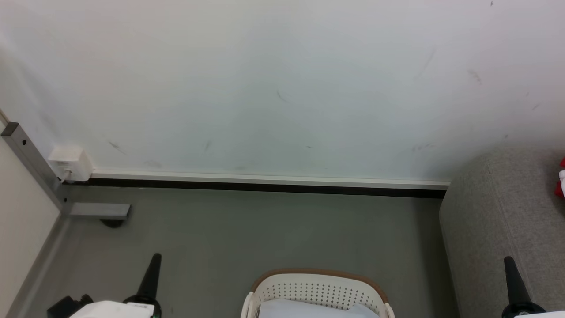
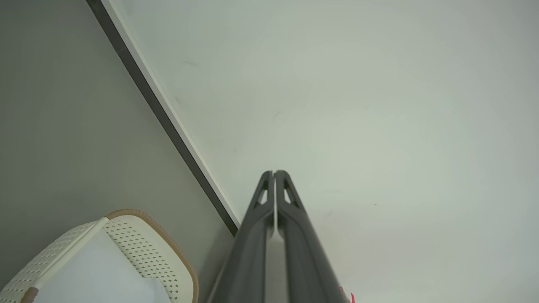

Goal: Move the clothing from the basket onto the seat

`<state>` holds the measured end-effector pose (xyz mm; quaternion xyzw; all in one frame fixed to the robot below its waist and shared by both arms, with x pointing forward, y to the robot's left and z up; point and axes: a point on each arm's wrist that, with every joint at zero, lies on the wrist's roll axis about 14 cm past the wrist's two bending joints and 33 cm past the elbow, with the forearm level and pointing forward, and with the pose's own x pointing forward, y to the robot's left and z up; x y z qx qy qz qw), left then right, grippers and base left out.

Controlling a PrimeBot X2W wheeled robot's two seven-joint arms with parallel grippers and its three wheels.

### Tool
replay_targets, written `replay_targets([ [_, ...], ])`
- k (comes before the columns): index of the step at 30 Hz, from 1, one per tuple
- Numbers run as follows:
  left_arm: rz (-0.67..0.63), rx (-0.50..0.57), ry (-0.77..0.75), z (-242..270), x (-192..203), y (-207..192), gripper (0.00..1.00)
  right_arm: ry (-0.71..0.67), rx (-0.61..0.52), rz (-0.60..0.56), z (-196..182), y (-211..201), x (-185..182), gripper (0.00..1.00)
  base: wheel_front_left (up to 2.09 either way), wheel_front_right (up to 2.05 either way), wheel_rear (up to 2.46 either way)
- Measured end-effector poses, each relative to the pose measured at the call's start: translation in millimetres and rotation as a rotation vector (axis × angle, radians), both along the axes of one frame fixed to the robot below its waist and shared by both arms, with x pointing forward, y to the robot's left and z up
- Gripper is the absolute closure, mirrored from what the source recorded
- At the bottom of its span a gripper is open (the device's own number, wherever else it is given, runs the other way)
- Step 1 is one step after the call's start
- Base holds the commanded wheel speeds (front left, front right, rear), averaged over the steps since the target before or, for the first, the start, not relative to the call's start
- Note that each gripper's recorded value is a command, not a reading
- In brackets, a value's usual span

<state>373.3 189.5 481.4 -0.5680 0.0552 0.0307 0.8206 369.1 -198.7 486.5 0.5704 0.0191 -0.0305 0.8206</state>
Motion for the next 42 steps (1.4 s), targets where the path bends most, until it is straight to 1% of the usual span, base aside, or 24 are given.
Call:
replay_targets([
  [30,0.028,-0.26,-0.076,16.2,10.5,7.3,1.0,-0.043,0.256,0.012,12.9,0.7,13.5,1.0,0.0,0.0,0.0],
  [42,0.035,-0.34,-0.103,21.2,13.7,9.7,1.0,-0.06,0.336,0.018,17.7,0.7,18.0,1.0,0.0,0.0,0.0],
])
